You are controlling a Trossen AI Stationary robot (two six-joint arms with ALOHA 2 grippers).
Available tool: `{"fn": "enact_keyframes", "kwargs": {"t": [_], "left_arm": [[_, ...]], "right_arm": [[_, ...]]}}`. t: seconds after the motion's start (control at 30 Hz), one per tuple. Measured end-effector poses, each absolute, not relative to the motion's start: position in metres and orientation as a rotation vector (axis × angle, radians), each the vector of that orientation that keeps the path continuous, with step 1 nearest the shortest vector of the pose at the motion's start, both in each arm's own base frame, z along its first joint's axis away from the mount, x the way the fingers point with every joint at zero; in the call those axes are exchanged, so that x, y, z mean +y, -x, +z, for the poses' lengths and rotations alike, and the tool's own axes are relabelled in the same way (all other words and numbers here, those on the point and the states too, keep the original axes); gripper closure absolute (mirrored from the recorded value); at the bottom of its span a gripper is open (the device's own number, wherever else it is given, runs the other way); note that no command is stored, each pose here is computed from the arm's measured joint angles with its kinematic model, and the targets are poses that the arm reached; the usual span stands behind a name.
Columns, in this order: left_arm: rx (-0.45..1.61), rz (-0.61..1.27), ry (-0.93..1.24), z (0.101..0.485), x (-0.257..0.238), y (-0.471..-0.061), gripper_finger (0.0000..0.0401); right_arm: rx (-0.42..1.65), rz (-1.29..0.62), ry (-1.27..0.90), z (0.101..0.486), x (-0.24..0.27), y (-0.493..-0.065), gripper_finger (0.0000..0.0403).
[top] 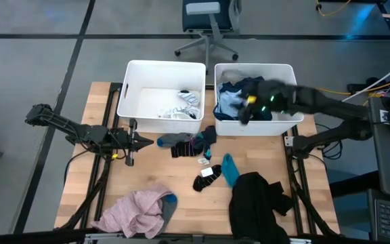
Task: Sort clothes
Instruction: Put the black stripe sock into the right white bin
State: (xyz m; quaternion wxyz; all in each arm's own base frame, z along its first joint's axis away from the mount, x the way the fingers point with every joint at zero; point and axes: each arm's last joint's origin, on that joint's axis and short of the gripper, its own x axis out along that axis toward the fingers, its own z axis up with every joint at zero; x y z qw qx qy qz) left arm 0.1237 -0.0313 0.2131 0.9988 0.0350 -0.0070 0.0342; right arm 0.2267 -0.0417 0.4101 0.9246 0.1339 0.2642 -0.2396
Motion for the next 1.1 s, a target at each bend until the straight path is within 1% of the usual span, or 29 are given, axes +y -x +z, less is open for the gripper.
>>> {"fn": "enact_keyframes", "kwargs": {"t": [0.17,0.4,0.47,0.73,0.93,1.1], "left_arm": [[-0.014,0.068,-0.074,0.213,-0.031,-0.124,0.0400],[-0.014,0.069,-0.076,0.213,-0.031,-0.124,0.0400],[-0.014,0.068,-0.076,0.213,-0.031,-0.124,0.0400],[-0.014,0.068,-0.072,0.213,-0.031,-0.124,0.0400],[-0.014,0.068,-0.072,0.213,-0.031,-0.124,0.0400],[-0.011,0.068,-0.077,0.213,-0.031,-0.124,0.0400]], "right_arm": [[0.531,-0.295,-0.165,0.386,0.001,-0.256,0.0177],[0.521,-0.014,-0.069,0.335,0.066,-0.295,0.0178],[0.549,0.041,-0.041,0.321,0.082,-0.304,0.0178],[0.722,0.143,0.038,0.251,0.124,-0.339,0.0178],[0.858,0.181,0.048,0.197,0.132,-0.359,0.0178],[0.927,0.185,0.059,0.166,0.136,-0.366,0.0178]]}}
